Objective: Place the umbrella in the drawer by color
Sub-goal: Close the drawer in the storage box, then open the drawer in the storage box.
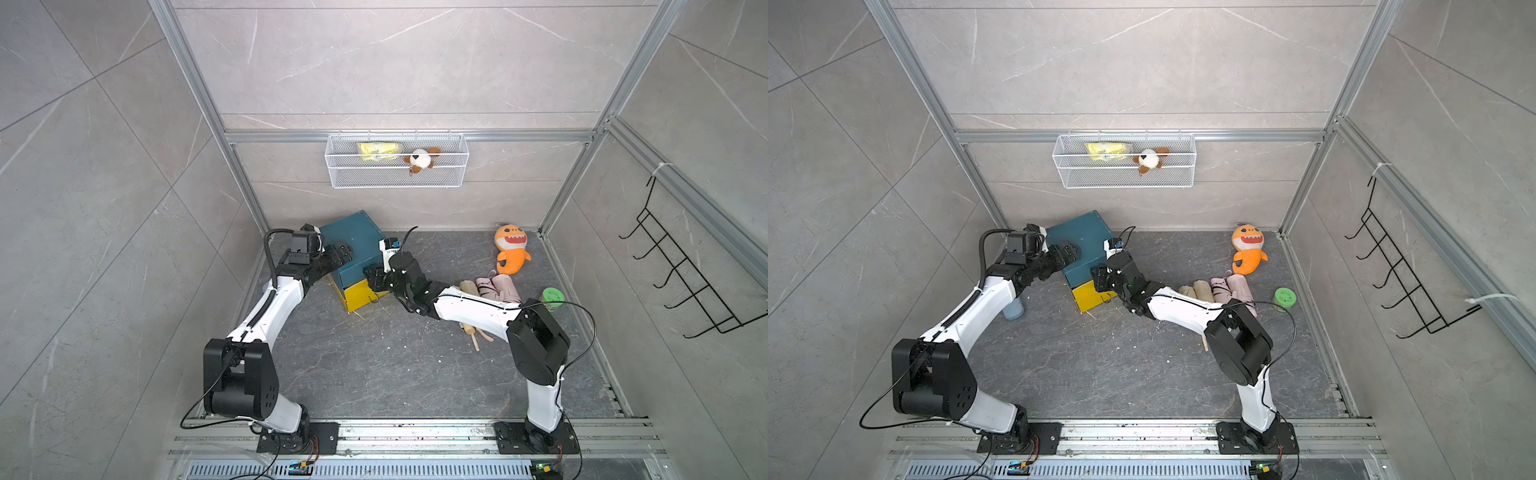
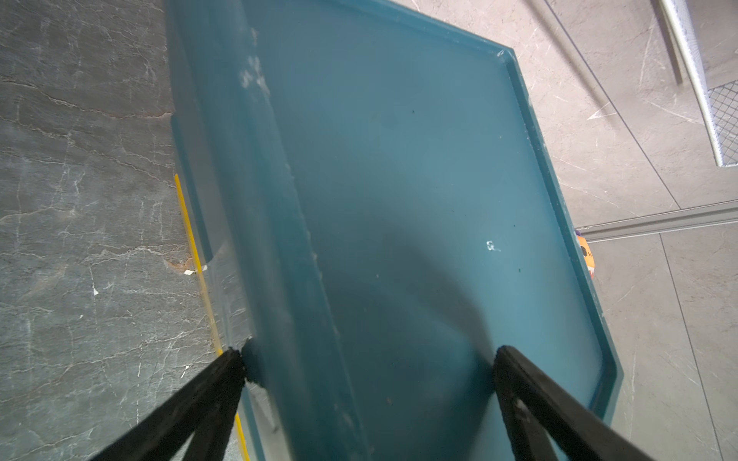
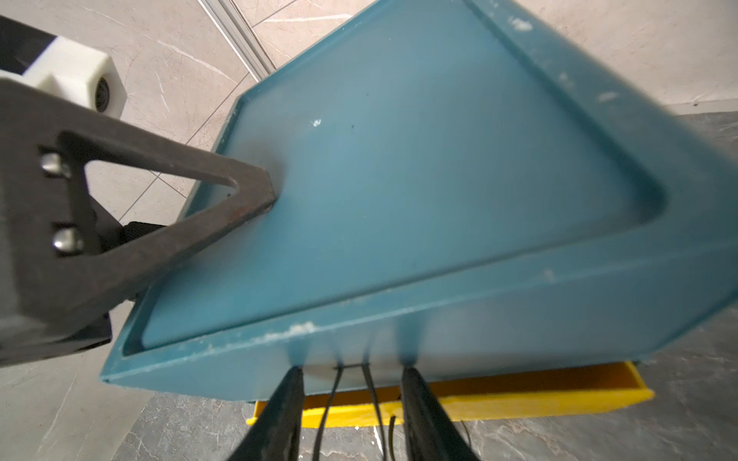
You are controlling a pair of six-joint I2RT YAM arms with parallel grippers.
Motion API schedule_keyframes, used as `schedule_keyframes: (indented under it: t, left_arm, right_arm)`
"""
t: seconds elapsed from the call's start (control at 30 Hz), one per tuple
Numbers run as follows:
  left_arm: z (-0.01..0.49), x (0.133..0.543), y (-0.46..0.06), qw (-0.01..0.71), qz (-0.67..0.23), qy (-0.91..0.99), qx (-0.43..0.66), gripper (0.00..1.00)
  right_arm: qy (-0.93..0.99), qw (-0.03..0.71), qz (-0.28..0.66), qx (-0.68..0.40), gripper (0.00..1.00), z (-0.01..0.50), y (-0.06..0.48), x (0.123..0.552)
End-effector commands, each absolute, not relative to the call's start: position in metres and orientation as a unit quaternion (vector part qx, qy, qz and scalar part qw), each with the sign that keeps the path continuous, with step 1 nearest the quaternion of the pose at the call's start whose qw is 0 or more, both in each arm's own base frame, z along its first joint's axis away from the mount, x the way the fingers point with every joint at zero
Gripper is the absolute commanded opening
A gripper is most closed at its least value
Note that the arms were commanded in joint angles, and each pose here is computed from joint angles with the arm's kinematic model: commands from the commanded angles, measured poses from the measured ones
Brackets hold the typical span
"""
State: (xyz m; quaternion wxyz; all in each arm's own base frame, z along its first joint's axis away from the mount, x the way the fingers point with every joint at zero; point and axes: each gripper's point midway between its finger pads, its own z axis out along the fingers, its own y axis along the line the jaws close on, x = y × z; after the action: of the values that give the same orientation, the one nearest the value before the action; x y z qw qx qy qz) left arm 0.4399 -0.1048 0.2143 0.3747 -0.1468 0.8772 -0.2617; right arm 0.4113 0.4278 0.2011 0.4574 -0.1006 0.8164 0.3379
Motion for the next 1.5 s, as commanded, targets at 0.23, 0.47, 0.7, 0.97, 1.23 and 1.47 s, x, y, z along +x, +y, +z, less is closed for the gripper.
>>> schedule_keyframes:
  t: [0.23,0.47,0.7,0.97,1.23,1.47]
  left_arm:
    - [0.187,0.417,-0.113,0.315,-0.255,0.903,-0.143,1.0]
    - [0.181,0.418,-0.116,0.309,-0.256,0.905,-0.142,1.0]
    - [0.179,0.418,-0.118,0.307,-0.257,0.906,-0.141,1.0]
    - [0.174,0.417,-0.117,0.304,-0.251,0.908,-0.141,1.0]
    - [0.173,0.416,-0.116,0.304,-0.247,0.909,-0.141,1.0]
    - [0.167,0.416,-0.116,0.299,-0.246,0.911,-0.144,1.0]
  right_arm:
    - [0.796,0.476,0.364,-0.087,0.59,0.224,0.392,0.384]
    - [0.812,0.449,0.365,-0.073,0.59,0.188,0.378,0.376]
    - [0.812,0.413,0.412,-0.038,0.53,0.161,0.38,0.391]
    - [0.797,0.386,0.463,-0.025,0.49,0.155,0.402,0.399]
    - [0.794,0.367,0.484,-0.017,0.47,0.147,0.412,0.402]
    - [0.793,0.356,0.494,-0.013,0.45,0.144,0.42,0.405]
